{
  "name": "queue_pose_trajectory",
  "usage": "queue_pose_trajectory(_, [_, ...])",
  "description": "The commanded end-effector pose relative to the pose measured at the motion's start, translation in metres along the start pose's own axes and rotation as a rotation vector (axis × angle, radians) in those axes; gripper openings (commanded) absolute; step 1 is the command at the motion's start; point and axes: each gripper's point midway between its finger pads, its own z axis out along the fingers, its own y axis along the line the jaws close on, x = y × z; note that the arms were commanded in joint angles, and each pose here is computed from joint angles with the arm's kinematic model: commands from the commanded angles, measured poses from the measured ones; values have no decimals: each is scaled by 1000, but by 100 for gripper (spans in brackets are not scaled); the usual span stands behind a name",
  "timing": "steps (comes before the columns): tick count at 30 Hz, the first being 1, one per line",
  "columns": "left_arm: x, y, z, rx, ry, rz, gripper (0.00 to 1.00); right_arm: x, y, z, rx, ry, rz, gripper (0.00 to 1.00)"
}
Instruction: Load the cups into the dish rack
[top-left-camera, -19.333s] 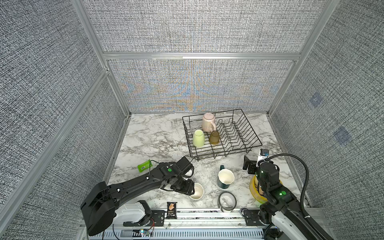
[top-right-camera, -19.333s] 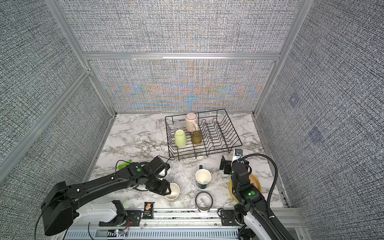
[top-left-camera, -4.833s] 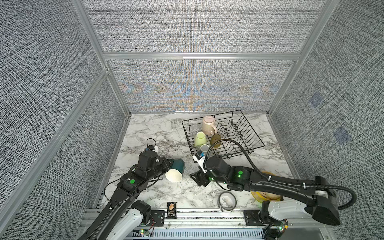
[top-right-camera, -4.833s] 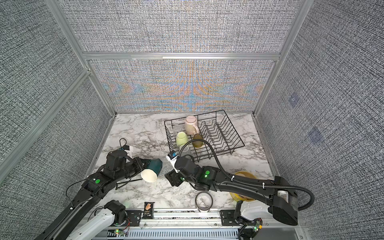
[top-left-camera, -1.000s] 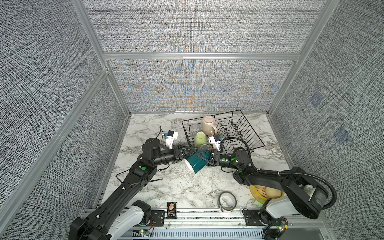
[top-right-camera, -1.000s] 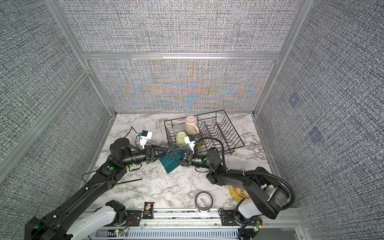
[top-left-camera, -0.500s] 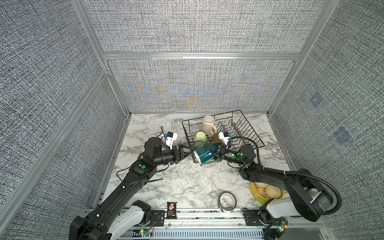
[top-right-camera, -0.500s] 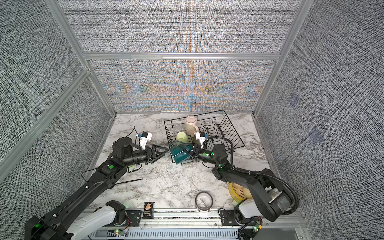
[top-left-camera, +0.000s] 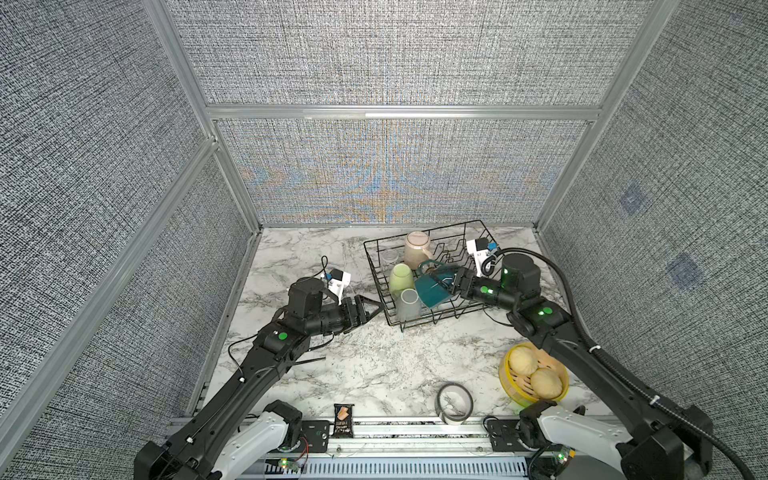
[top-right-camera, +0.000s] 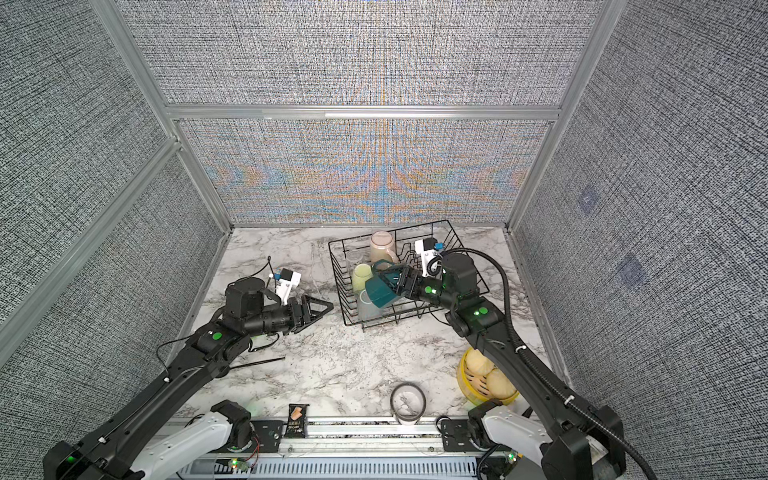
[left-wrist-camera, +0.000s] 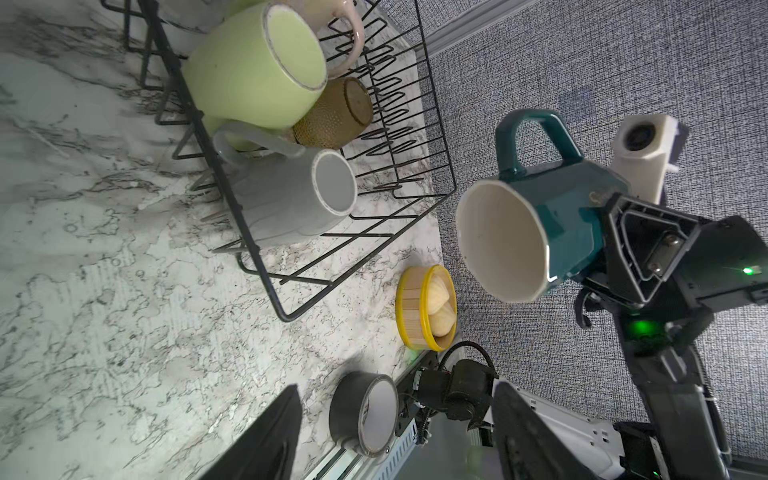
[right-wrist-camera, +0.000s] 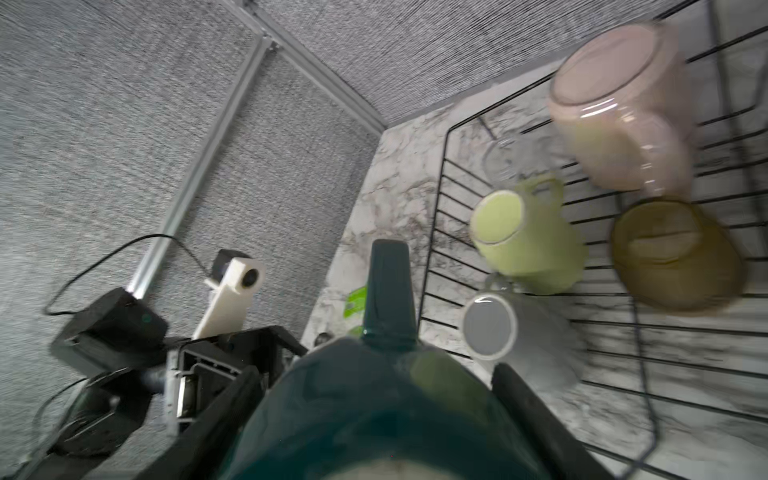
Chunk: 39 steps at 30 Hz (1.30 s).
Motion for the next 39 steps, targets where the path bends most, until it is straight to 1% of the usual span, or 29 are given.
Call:
queue_pose_trajectory(1, [-1,4,-3,-31,-8,27,73,17,-54,-13,300,73,-132,27])
queue_pose_trajectory(2, [-1,4,-3,-36,-8,29,73,8,-51,-16,313,59,-155,27])
queue_pose_trajectory(7, [-1,14,-4,-88,-13,25,74,-6,-59,-20,414,29,-222,27])
queue_pose_trajectory(10, [-1,32,-6,-179,-27,20,75,-11,-66,-17,474,28,-263,27])
queue_pose_trajectory(13, [0,58,-11,-314,-35,9,77,-15,-72,-11,534,31,-298,27])
queue_pose_trajectory(15, [2,69,-11,-360,-31,1,77,-18,-75,-6,587,27,-325,27])
queue_pose_trajectory(21, [4,78,-5,-376,-12,-12,78,-21,-78,10,734,7,-369,26])
queue_pose_trajectory(27, [7,79,-2,-368,13,-12,79,-26,-93,20,875,-37,-330,26])
queue_pose_trajectory(29, [7,79,-1,-369,20,-8,79,-23,-99,26,896,-34,-305,26])
queue_pose_trajectory(34, [10,82,2,-375,49,-12,80,-10,-107,55,863,-34,-260,26])
queue_pose_trajectory(39, [14,82,4,-367,68,-19,80,-7,-118,68,908,-27,-233,26])
